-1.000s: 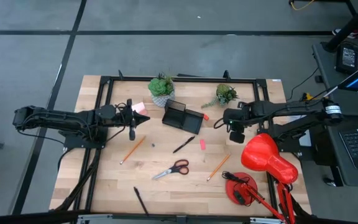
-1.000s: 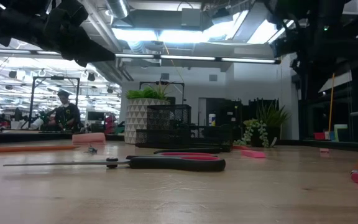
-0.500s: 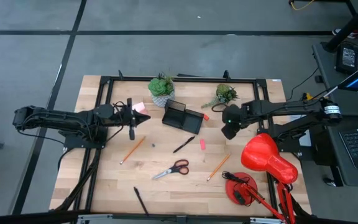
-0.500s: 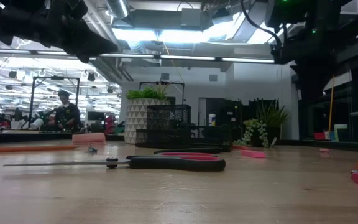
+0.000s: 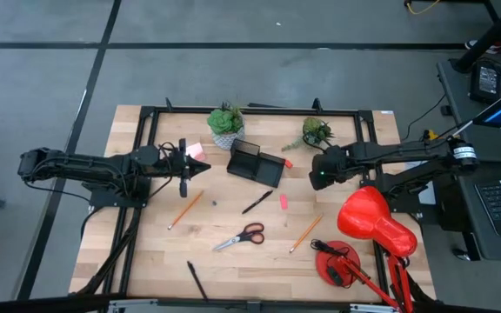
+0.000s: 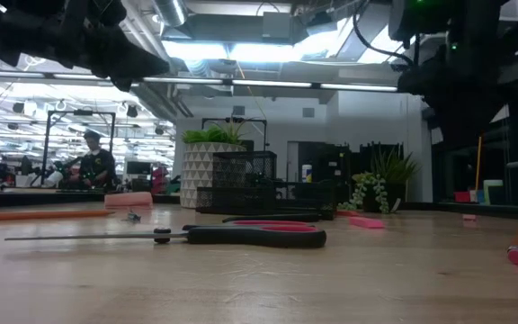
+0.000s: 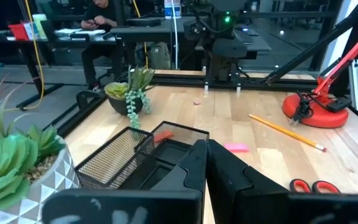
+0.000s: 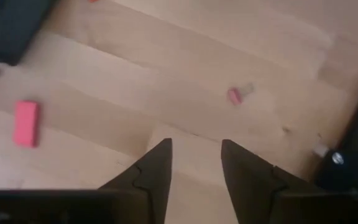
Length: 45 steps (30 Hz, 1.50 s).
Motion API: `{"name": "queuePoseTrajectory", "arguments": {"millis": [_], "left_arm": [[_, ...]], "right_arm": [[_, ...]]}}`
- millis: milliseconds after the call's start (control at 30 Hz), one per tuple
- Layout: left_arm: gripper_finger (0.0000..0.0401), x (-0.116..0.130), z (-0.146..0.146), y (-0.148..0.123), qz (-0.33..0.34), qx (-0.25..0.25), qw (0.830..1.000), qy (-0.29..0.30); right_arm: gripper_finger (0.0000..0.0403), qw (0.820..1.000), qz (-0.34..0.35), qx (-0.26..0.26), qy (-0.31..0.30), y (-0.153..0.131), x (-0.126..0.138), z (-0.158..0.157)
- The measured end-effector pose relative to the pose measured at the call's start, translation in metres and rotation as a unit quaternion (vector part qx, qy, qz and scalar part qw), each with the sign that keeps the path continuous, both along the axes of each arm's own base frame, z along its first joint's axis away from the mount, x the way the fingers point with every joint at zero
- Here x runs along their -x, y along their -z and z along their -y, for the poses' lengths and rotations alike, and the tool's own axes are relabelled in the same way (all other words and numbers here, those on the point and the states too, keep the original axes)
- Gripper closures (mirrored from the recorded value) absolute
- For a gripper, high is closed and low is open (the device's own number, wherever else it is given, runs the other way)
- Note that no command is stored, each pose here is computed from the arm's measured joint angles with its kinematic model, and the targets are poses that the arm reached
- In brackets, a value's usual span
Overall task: Pick and place office supplies into organizer
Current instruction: Put the pink binder clip into the black desk organizer
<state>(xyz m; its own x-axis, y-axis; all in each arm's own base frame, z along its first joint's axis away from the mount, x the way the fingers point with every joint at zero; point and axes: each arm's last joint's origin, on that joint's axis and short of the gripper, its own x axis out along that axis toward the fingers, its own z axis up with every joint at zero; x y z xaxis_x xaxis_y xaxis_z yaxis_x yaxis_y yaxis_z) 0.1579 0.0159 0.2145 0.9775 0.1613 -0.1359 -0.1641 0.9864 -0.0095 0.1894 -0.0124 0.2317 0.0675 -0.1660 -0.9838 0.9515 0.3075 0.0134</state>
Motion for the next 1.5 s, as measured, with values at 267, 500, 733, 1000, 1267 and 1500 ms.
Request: {"name": "queuePoseTrajectory", "arguments": {"millis": [267, 500, 733, 1000, 1267, 1500], "left_arm": [[0.0397, 0.0, 0.0, 0.0, -0.001, -0.004, 1.0, 0.0], [0.0397, 0.0, 0.0, -0.004, 0.014, -0.046, 0.999, 0.005], [0.0397, 0.0, 0.0, -0.004, 0.014, -0.046, 0.999, 0.005], [0.0398, 0.0, 0.0, -0.003, 0.013, -0.036, 0.999, 0.003], [0.0397, 0.0, 0.0, -0.003, 0.011, -0.035, 0.999, 0.003], [0.0398, 0.0, 0.0, 0.002, -0.015, -0.032, 0.999, 0.004]], "right_arm": [[0.0179, 0.993, -0.017, -0.006, 0.117, 0.022, 0.01, 0.0], [0.0157, 0.982, 0.043, -0.015, 0.186, 0.038, 0.004, 0.0], [0.0168, 0.972, 0.056, -0.016, 0.229, 0.045, 0.005, 0.0], [0.0175, 0.953, 0.058, 0.017, 0.296, 0.054, 0.012, 0.002], [0.0175, 0.931, 0.054, 0.02, 0.361, 0.066, 0.017, 0.002], [0.0175, 0.921, 0.044, 0.028, 0.385, 0.081, 0.016, 0.002]]}}
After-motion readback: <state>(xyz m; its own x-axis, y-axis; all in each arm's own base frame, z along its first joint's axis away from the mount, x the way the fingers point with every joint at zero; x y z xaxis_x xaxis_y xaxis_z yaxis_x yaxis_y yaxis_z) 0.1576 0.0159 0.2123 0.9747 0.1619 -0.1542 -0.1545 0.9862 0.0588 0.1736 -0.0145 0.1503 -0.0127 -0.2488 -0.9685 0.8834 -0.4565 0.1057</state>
